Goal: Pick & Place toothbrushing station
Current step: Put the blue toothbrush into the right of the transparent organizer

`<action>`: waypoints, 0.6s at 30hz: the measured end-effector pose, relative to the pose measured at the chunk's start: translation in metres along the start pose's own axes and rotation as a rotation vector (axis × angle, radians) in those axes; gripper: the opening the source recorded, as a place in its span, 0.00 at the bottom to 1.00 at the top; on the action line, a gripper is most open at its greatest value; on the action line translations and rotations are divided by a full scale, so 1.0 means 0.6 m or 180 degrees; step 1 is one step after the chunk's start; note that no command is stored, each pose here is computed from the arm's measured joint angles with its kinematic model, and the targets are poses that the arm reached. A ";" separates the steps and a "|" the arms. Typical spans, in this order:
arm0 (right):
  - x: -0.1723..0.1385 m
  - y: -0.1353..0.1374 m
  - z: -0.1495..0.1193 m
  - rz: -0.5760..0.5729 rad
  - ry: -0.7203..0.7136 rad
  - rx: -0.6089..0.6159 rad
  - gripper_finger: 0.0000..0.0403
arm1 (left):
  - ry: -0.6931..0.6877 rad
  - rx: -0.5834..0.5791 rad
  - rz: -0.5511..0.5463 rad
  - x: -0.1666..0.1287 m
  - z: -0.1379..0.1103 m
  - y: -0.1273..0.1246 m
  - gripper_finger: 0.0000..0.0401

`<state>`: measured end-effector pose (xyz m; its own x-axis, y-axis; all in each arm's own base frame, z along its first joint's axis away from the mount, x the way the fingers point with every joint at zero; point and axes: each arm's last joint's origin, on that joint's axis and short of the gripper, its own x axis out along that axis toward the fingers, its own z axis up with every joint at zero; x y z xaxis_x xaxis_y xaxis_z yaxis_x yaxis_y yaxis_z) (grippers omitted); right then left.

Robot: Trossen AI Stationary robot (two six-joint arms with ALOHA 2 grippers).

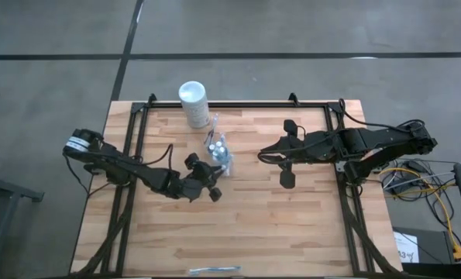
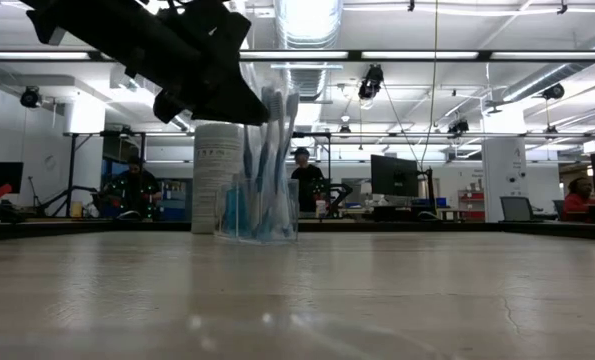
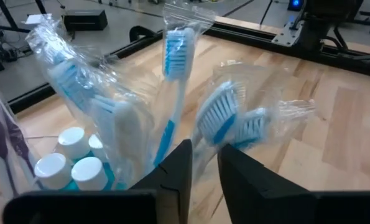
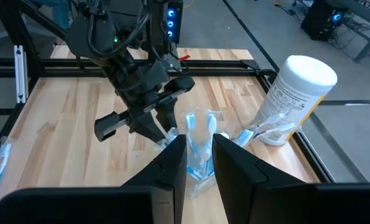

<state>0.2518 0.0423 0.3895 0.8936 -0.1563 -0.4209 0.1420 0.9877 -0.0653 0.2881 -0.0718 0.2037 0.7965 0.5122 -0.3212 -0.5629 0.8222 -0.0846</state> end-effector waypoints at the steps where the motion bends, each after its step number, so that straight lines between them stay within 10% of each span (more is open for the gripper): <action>1: 0.000 0.000 0.000 0.0000 0.0000 0.0000 0.19 | 0.0012 -0.0013 -0.0011 0.000 0.000 -0.001 0.21; 18: 0.000 0.000 -0.001 -0.0002 0.0019 -0.0007 0.19 | 0.0262 0.0148 -0.0104 -0.011 -0.016 -0.005 0.32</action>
<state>0.2516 0.0422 0.3889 0.8909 -0.1568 -0.4263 0.1415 0.9876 -0.0675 0.2823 -0.0798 0.1967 0.7923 0.4644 -0.3956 -0.5245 0.8498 -0.0529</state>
